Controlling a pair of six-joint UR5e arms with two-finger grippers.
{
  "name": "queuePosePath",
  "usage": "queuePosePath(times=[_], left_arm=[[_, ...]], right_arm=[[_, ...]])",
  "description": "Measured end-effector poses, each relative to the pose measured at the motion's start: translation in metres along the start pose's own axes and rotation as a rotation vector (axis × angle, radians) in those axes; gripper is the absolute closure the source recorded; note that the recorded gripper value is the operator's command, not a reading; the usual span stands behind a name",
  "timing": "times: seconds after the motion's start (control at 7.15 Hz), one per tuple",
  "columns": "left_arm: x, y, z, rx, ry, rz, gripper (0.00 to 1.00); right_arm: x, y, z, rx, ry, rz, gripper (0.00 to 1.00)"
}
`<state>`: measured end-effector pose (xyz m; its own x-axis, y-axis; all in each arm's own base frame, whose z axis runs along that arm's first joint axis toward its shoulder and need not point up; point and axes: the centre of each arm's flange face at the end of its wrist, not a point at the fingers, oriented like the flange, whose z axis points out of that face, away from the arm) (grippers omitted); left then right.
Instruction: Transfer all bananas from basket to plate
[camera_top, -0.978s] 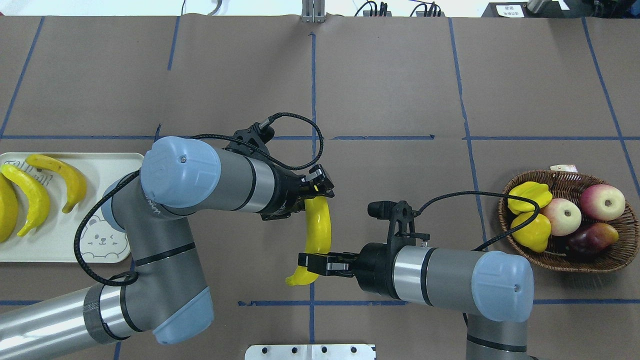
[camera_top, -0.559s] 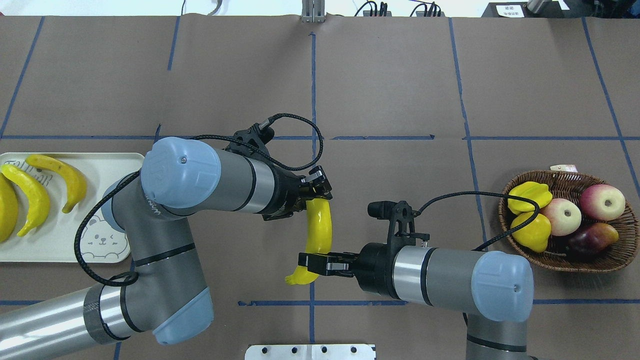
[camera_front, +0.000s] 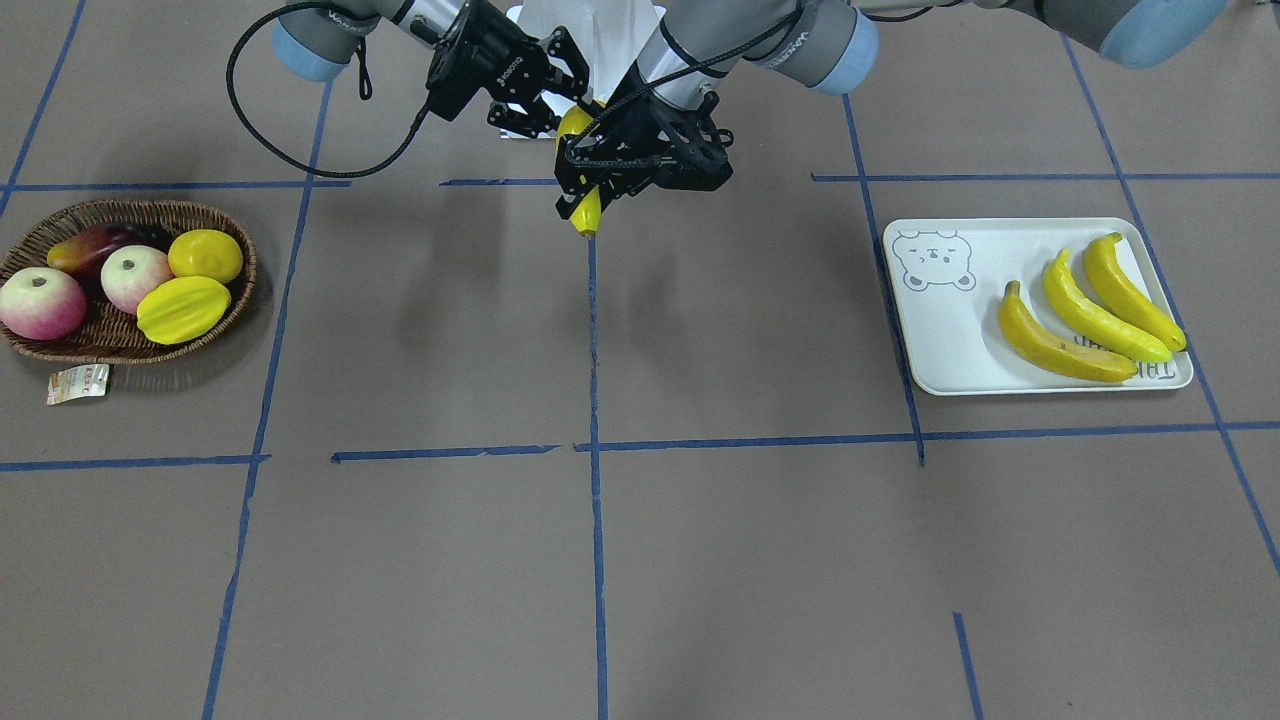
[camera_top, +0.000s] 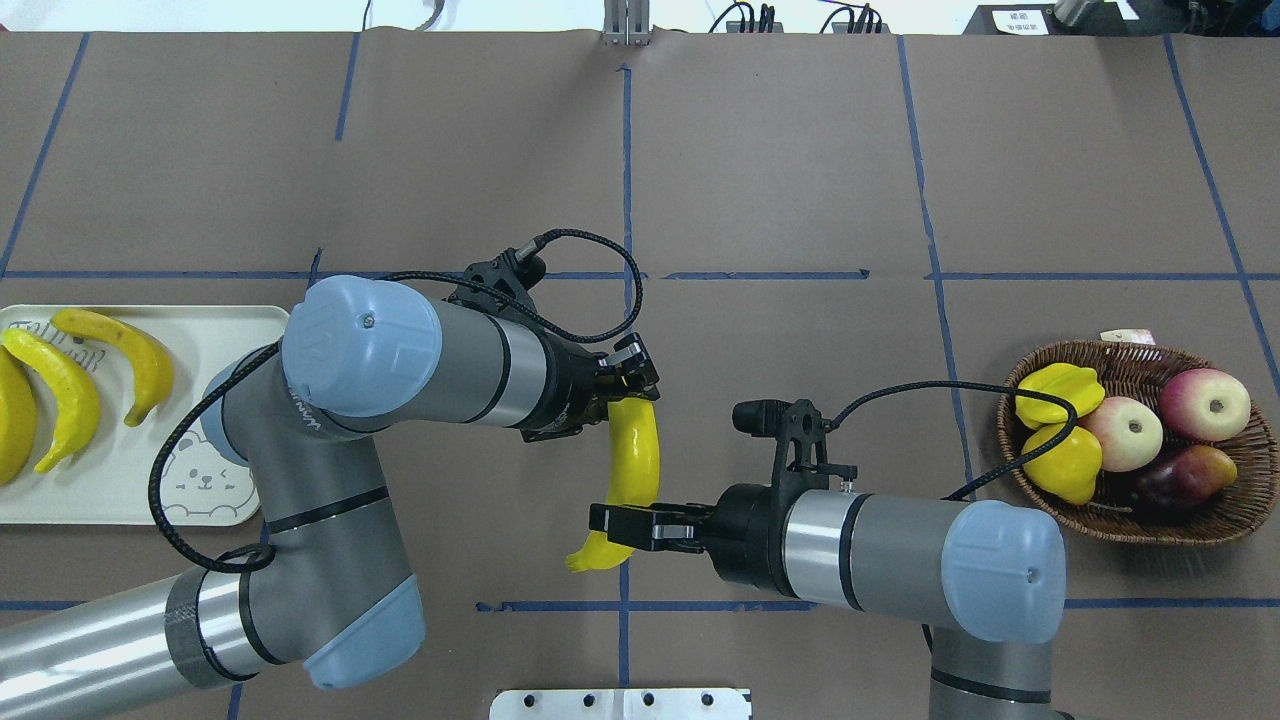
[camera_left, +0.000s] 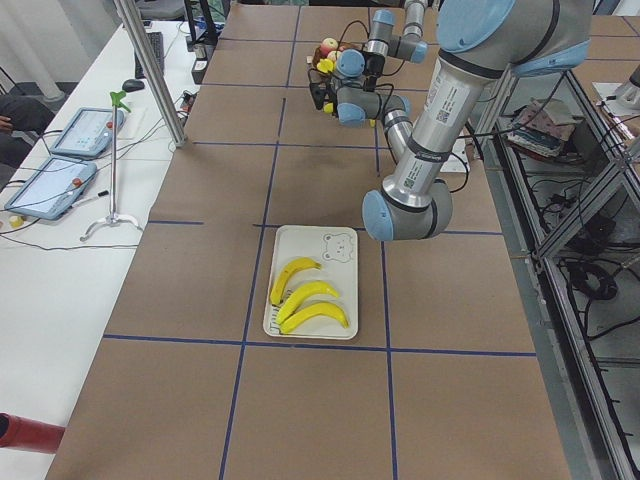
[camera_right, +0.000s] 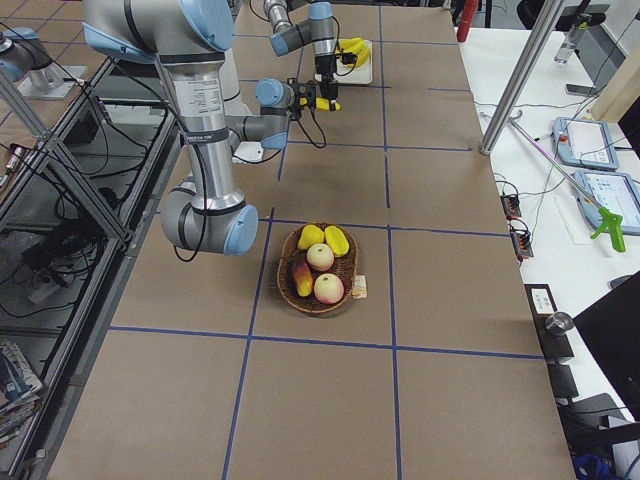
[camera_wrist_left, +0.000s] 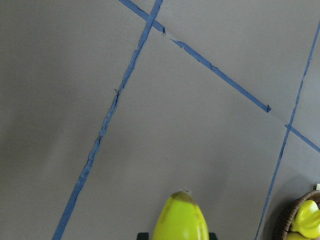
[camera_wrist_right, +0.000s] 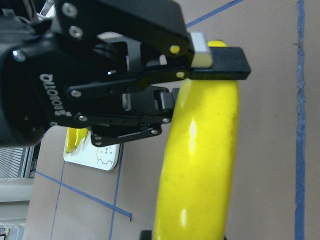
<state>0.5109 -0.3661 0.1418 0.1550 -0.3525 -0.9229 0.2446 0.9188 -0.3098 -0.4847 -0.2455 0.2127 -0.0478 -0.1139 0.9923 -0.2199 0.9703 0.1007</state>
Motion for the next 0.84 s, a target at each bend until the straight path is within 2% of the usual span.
queuePosePath(times=[0.42,0.84], left_arm=[[-0.001,-0.001,-0.003,0.002,0.000,0.002,1.00],[-0.014,-0.009,-0.003,0.020,-0.025,-0.004,1.00]], right_arm=[[0.002,-0.002,0.001,0.002,0.015,-0.001,0.00],[0.010,-0.004,0.003,-0.006,0.079,-0.001,0.00]])
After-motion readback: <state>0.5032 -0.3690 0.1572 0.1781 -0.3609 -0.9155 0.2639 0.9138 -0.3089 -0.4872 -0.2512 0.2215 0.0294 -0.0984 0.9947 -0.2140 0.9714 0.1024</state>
